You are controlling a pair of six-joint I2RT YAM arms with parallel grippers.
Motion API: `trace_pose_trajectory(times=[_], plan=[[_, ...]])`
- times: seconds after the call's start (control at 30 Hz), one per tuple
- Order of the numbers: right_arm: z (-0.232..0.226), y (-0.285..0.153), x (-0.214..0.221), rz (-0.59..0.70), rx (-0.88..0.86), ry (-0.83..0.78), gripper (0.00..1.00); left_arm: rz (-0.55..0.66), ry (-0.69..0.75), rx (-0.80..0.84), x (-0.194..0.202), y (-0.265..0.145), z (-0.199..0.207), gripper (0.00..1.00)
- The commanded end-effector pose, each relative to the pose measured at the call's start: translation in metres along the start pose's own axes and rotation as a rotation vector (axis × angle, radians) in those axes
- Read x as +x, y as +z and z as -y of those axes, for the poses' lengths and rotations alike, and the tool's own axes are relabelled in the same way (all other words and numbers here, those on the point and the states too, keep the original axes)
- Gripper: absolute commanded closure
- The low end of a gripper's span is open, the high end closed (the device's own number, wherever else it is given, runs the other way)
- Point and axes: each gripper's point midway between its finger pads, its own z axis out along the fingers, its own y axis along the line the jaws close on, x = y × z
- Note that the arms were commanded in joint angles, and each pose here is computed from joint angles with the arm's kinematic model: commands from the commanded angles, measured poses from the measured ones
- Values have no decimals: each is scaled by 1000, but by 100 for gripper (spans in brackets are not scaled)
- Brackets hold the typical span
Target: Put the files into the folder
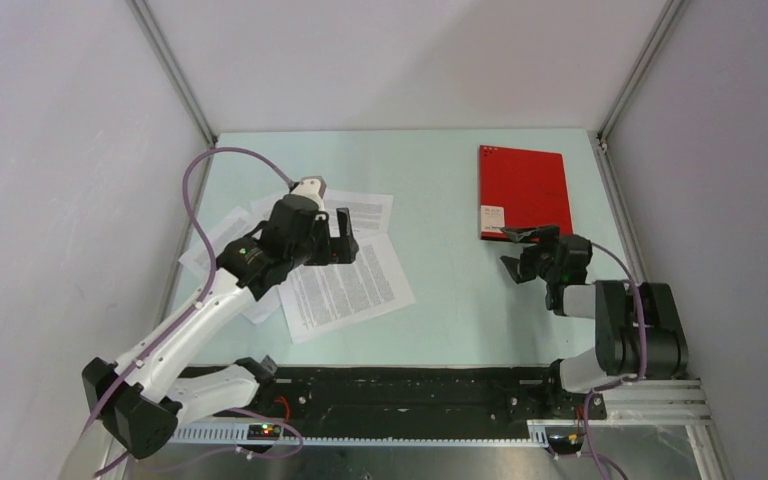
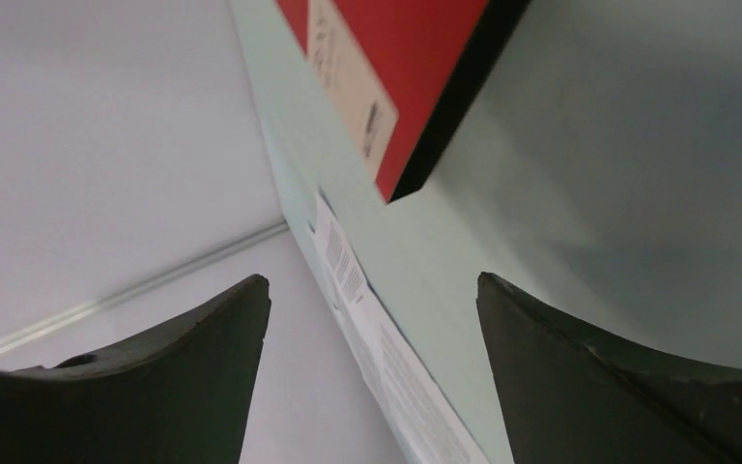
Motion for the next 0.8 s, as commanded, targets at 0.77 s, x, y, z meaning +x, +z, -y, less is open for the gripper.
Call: trace_pose_trajectory(times=[0.77], plan=[[28, 33, -60, 149, -218, 192, 36, 31, -16, 125, -21, -15, 18, 2]])
